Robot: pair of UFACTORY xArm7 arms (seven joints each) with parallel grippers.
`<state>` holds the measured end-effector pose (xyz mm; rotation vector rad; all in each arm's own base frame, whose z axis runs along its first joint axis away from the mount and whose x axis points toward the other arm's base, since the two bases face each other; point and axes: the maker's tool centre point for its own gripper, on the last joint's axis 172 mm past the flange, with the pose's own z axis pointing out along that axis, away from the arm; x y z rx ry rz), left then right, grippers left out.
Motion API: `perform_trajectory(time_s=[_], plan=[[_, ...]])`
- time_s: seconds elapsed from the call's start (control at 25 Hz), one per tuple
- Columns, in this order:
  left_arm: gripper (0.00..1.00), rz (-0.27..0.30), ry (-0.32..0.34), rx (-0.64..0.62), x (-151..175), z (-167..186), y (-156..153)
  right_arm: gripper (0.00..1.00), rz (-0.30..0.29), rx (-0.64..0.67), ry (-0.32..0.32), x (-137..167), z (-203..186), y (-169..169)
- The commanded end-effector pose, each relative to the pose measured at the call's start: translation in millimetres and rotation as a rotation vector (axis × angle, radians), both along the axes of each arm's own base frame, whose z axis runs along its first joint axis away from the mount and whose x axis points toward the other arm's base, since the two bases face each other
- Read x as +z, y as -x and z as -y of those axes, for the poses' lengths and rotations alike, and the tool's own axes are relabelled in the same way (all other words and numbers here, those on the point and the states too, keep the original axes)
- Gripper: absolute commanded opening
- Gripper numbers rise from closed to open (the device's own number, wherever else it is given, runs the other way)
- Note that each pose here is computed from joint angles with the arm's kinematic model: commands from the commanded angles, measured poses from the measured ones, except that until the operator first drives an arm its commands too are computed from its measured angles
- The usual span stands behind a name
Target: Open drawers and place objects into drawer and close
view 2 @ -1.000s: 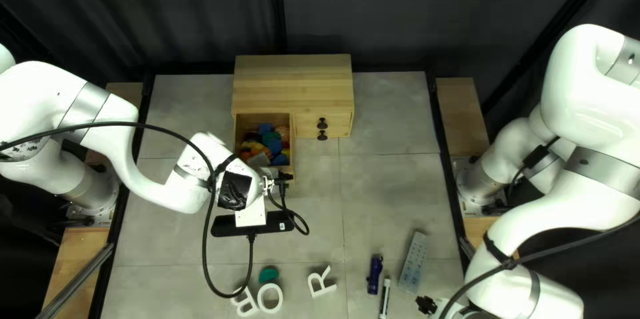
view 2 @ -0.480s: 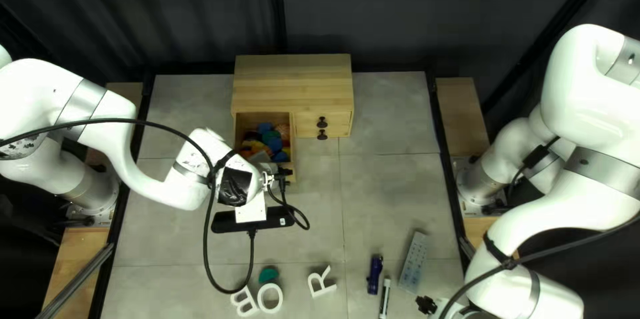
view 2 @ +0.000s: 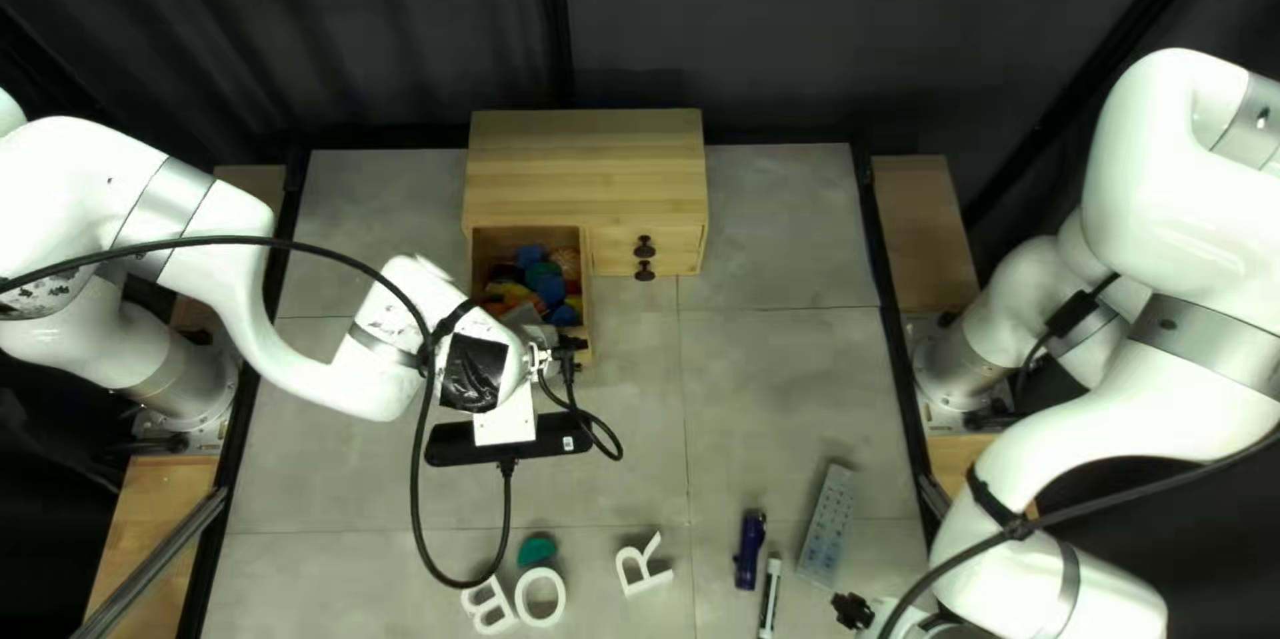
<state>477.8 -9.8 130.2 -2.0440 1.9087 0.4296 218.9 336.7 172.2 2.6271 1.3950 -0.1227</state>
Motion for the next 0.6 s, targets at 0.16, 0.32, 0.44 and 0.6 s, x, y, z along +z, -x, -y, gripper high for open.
perform_trajectory(time_s=[0.16, 0.32, 0.44, 0.6], plan=[[1.0, -0.001, 0.012, -0.004, -3.2, 5.9, 0.2, 1.0, 0.0, 0.0, 0.0, 0.0, 0.0, 0.0], [1.0, -0.008, 0.01, 0.015, -6.8, 6.8, 2.2, 1.0, 0.0, 0.0, 0.0, 0.0, 0.0, 0.0], [1.0, -0.006, -0.002, 0.045, -9.2, 7.4, 2.2, 1.0, 0.0, 0.0, 0.0, 0.0, 0.0, 0.0], [1.0, -0.004, -0.018, 0.071, -13.2, 9.9, 1.9, 1.0, 0.0, 0.0, 0.0, 0.0, 0.0, 0.0]])
